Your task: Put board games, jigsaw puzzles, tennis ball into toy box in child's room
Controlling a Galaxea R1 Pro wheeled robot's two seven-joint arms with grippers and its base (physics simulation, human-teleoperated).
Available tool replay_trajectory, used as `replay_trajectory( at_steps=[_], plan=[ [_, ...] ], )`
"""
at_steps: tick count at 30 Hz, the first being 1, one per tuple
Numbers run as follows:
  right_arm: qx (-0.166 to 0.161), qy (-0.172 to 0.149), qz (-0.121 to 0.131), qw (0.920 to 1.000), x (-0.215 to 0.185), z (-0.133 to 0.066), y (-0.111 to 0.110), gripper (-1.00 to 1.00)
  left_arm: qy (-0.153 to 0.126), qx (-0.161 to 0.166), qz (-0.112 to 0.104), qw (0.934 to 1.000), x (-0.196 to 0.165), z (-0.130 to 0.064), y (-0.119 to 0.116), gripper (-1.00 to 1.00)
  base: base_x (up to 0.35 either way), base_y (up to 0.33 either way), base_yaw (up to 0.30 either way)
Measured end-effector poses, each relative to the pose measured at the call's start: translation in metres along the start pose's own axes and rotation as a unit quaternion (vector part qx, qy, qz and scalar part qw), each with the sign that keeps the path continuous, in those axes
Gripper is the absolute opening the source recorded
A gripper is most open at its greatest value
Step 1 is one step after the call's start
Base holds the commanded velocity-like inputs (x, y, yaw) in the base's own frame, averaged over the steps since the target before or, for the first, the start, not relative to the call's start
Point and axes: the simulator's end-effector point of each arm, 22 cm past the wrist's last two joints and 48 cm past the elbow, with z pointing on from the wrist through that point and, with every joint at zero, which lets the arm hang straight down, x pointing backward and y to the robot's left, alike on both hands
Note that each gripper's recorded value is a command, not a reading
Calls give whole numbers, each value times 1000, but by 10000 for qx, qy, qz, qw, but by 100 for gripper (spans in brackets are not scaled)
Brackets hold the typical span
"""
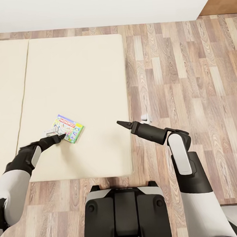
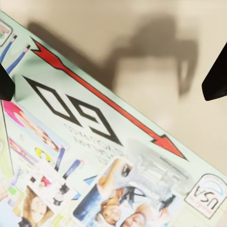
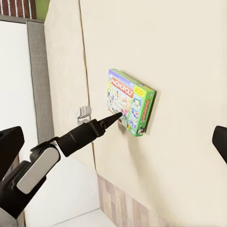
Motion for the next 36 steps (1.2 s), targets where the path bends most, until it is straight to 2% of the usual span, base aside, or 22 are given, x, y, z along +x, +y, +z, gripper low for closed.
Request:
replay_trajectory(
  at_steps=[4,17,22,25,36],
  plan=[
    [15,16,27,10000,1,2,-4,100,-1,93,17,10000,0,1,0,100,0,0,0],
    [14,-23,26,10000,0,2,-5,100,-22,88,22,10000,-2,2,-4,100,0,-6,0],
    [17,-40,26,10000,-1,2,-5,100,-58,-135,89,9999,-8,0,13,100,0,-164,0],
    [18,-41,27,10000,-1,3,-6,100,-86,-35,59,9999,-8,3,-1,100,0,-50,0],
    [20,-41,28,10000,-1,3,-6,100,-72,-11,69,9999,-8,4,-3,100,0,-79,0]
  ],
)
